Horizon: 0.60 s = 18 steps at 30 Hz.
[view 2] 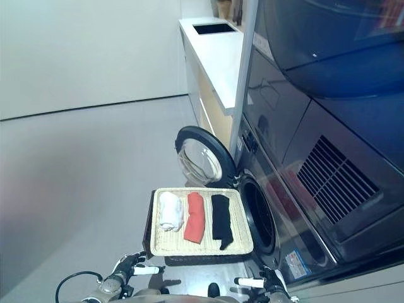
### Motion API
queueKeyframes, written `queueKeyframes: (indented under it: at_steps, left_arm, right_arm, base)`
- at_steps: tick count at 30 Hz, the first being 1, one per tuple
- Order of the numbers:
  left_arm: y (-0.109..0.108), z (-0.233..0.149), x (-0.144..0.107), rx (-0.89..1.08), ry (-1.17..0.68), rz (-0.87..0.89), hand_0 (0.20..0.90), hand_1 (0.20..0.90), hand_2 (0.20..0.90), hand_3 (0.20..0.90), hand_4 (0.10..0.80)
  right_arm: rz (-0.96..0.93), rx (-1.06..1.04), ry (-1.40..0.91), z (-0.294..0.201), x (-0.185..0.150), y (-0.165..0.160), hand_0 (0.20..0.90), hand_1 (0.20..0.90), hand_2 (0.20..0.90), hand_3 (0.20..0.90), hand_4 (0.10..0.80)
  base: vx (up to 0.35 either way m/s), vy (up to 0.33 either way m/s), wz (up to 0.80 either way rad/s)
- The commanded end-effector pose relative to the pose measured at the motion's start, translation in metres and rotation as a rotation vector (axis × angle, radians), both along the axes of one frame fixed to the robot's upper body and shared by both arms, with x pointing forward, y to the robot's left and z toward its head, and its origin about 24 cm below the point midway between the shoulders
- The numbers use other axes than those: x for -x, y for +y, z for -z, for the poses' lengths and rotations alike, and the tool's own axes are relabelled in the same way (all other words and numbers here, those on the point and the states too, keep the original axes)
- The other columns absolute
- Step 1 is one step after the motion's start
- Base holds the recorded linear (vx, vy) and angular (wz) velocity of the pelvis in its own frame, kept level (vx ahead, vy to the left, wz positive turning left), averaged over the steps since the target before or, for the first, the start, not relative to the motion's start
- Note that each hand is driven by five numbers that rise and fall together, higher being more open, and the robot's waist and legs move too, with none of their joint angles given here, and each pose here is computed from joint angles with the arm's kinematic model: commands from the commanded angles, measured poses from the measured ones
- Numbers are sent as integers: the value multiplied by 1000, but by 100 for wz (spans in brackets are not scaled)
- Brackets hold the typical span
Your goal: Pick up the clothes and place them into the washing machine
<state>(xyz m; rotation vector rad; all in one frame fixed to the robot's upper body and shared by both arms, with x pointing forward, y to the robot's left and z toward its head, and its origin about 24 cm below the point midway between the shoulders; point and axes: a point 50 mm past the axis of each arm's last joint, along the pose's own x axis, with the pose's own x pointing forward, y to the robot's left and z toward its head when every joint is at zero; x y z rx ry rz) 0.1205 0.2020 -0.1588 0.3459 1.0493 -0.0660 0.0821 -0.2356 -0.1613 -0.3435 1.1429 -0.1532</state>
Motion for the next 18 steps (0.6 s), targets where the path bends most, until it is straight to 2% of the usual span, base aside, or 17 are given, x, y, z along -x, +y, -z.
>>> queueKeyframes:
  at_steps: [1,9,13,18]
  left_arm:
    - [2,2,10,-12,-3,-19,900,900,900,900,800]
    - [11,-1,5,-35,-21,-11,900,900,900,900,800]
    - [19,-5,-3,-50,-43,-20,900,900,900,900,800]
    - [24,-3,7,-32,-40,-133,900,900,900,900,800]
  right_arm:
    - [22,30,-78,-6,-17,-6,900,900,900,900,800]
    - [23,23,-89,-7,-23,-4,900,900,900,900,800]
    - [27,19,-142,-12,-39,-4,900,900,900,900,800]
    - [75,29,-128,-11,-32,-11,900,900,900,900,800]
  base:
    - [203,167,-17]
    - [145,160,-55]
    - [40,95,-13]
    - [176,-49,2]
